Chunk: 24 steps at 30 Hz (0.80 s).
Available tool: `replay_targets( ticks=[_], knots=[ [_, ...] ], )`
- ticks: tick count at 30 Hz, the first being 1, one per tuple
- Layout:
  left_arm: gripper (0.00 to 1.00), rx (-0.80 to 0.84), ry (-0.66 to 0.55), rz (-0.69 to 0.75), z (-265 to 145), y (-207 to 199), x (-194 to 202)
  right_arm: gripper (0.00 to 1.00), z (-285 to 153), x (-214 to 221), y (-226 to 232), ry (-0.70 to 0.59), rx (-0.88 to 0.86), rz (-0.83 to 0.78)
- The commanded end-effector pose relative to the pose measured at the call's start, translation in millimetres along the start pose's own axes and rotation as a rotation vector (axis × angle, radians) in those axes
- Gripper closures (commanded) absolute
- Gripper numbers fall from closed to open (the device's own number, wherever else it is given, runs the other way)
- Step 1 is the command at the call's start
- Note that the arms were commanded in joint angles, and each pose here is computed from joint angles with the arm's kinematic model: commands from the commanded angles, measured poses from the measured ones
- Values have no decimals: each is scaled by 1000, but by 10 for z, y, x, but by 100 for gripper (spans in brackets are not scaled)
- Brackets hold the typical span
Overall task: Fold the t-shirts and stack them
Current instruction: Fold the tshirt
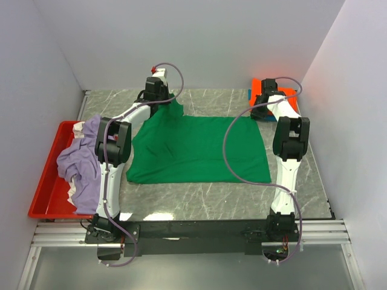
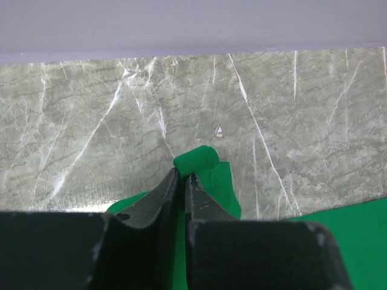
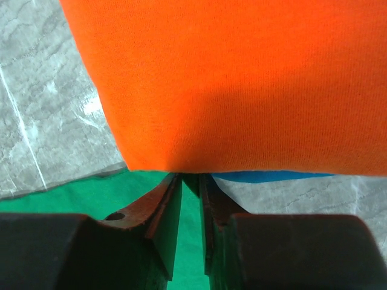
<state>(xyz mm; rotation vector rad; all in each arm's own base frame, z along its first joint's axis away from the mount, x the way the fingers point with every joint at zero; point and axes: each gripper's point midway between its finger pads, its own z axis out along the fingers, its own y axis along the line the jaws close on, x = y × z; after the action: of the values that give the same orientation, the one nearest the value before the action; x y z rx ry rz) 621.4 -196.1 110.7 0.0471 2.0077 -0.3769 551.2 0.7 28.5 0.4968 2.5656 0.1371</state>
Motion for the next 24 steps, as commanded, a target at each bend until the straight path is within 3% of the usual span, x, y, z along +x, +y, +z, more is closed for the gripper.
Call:
replay_targets(
  ticks=[1,8,11,24],
  knots=[
    [89,51,-112,2,-210,-212,-521,76,-84,-123,55,-41,4,-17],
    [94,39,-119,-8,-303,-210,-582,89,-195,-225,75,-95,-5,8],
    [97,33,-125,-17,-385,-220,-623,100,-268,-279,99,-130,-13,25],
    [100,7,-113,-18,-772,-434,-672,100,-704,-294,-118,-277,65,107]
  ],
)
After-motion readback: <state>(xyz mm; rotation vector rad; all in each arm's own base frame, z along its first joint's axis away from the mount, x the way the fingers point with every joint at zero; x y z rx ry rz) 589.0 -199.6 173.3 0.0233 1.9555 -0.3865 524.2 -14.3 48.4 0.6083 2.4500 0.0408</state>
